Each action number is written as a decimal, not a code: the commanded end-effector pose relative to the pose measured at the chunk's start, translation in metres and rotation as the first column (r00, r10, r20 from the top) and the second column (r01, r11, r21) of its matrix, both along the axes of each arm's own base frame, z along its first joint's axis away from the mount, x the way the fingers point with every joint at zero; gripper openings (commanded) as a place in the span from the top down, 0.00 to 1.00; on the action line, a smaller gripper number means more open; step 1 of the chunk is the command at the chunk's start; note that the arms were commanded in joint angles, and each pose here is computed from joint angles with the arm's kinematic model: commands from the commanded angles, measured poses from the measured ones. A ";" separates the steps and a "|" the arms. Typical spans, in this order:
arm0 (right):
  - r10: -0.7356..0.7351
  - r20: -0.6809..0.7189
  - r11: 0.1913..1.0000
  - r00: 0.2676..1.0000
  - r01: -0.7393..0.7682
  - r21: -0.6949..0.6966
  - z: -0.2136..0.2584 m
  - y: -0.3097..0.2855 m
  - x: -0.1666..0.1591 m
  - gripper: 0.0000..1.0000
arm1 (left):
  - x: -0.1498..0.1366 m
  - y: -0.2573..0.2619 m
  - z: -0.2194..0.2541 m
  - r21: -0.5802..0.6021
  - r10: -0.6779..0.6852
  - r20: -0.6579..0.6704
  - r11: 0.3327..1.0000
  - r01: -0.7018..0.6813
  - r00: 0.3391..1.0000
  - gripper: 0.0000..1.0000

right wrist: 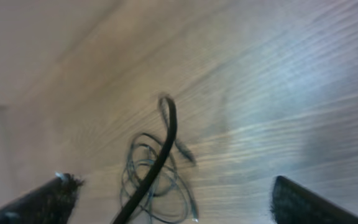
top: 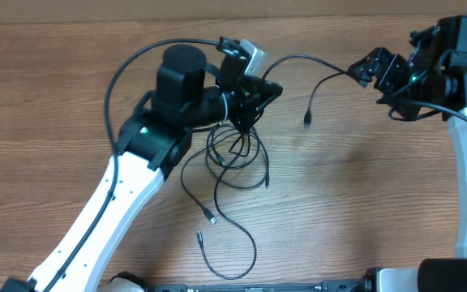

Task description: Untangle cables

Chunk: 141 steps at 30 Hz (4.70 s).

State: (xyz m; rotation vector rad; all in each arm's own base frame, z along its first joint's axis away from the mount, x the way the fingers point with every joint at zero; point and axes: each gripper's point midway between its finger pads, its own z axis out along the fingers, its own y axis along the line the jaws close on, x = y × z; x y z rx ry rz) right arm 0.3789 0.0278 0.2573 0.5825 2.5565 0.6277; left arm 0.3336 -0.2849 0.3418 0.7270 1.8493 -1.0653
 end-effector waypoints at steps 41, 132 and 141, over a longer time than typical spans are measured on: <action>-0.021 -0.147 1.000 0.989 0.018 -0.019 -0.065 -0.004 -0.014 0.00 | 0.047 0.298 0.003 0.083 0.977 -0.206 0.067 -0.994 0.049 0.96; -0.021 -0.147 1.000 0.989 0.018 -0.019 -0.065 -0.004 -0.014 0.00 | -0.007 0.543 -0.254 0.770 0.844 -0.155 -0.222 -0.598 -0.513 0.96; -0.021 -0.147 1.000 0.989 0.018 -0.019 -0.065 -0.004 -0.014 0.00 | 0.004 0.537 -0.257 0.745 0.845 -0.236 -0.160 -0.648 -0.480 0.92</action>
